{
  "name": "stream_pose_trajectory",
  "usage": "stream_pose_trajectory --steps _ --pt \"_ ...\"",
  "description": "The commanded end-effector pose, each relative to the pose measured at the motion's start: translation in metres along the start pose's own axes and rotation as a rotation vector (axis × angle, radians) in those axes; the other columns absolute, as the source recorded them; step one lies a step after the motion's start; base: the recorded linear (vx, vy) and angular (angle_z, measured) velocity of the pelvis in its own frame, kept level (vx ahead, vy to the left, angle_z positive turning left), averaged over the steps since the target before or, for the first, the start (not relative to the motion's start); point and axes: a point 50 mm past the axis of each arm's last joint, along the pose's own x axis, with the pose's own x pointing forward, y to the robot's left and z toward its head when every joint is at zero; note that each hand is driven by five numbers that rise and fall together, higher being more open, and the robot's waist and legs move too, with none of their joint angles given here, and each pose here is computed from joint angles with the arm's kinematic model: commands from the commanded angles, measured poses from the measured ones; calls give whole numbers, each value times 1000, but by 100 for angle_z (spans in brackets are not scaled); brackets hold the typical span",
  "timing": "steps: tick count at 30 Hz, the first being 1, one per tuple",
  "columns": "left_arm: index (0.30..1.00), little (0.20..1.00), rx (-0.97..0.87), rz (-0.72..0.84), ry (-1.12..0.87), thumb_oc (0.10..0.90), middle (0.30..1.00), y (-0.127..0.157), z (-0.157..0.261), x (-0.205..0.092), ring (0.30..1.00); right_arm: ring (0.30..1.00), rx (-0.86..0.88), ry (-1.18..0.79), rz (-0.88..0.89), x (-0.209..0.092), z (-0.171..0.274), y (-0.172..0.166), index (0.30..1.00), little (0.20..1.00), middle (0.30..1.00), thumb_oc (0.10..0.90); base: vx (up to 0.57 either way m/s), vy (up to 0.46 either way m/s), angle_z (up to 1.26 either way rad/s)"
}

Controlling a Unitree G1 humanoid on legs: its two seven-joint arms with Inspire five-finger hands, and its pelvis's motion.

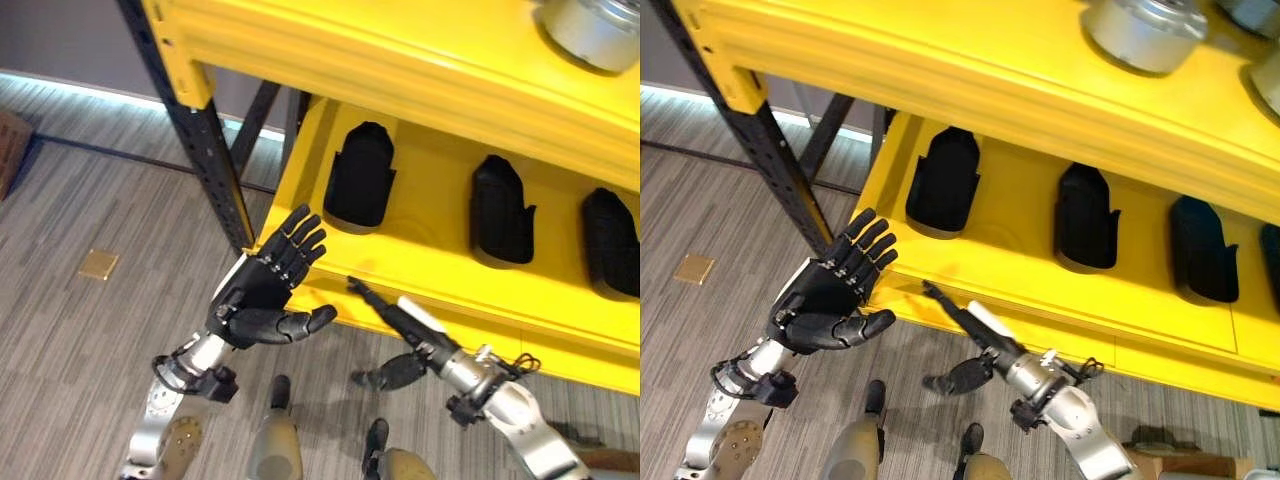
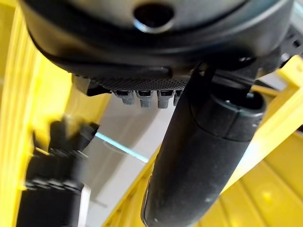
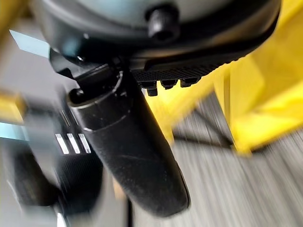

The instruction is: Move parts from the plastic box to the shelf.

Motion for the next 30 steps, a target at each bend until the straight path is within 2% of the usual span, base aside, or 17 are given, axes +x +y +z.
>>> stream_pose_trajectory --steps 1,9,10,12,14,22,23,30 --pt "1000 1000 79 -76 -252 900 1000 -18 35 5 1000 1000 0 -331 -190 0 46 -25 1000 1000 1000 900 -24 74 -33" --pt "1000 1000 180 55 -219 900 1000 -7 39 -12 1000 1000 21 -257 -337 -21 36 -46 1000 1000 1000 900 -13 24 -26" --pt "1000 1000 237 124 -166 900 1000 2 37 -20 1000 1000 30 -218 -389 -28 28 -54 1000 1000 1000 900 0 -20 -17" --pt "1000 1000 237 124 -166 900 1000 2 37 -20 1000 1000 30 -218 -389 -28 28 -54 1000 1000 1000 900 0 0 0" --pt "1000 1000 395 227 -45 900 1000 15 33 -37 1000 1000 33 -163 -458 -40 17 -64 1000 1000 1000 900 -11 -51 -5" --pt "1000 1000 358 316 24 900 1000 24 27 -60 1000 1000 38 -118 -522 -52 8 -72 1000 1000 1000 900 -2 -36 -8" --pt "1000 1000 353 379 28 900 1000 26 27 -69 1000 1000 36 -103 -555 -58 7 -73 1000 1000 1000 900 -5 -52 0" --pt "1000 1000 393 408 37 900 1000 29 33 -77 1000 1000 4 -99 -592 -65 10 -79 1000 1000 1000 900 -8 -25 -1"
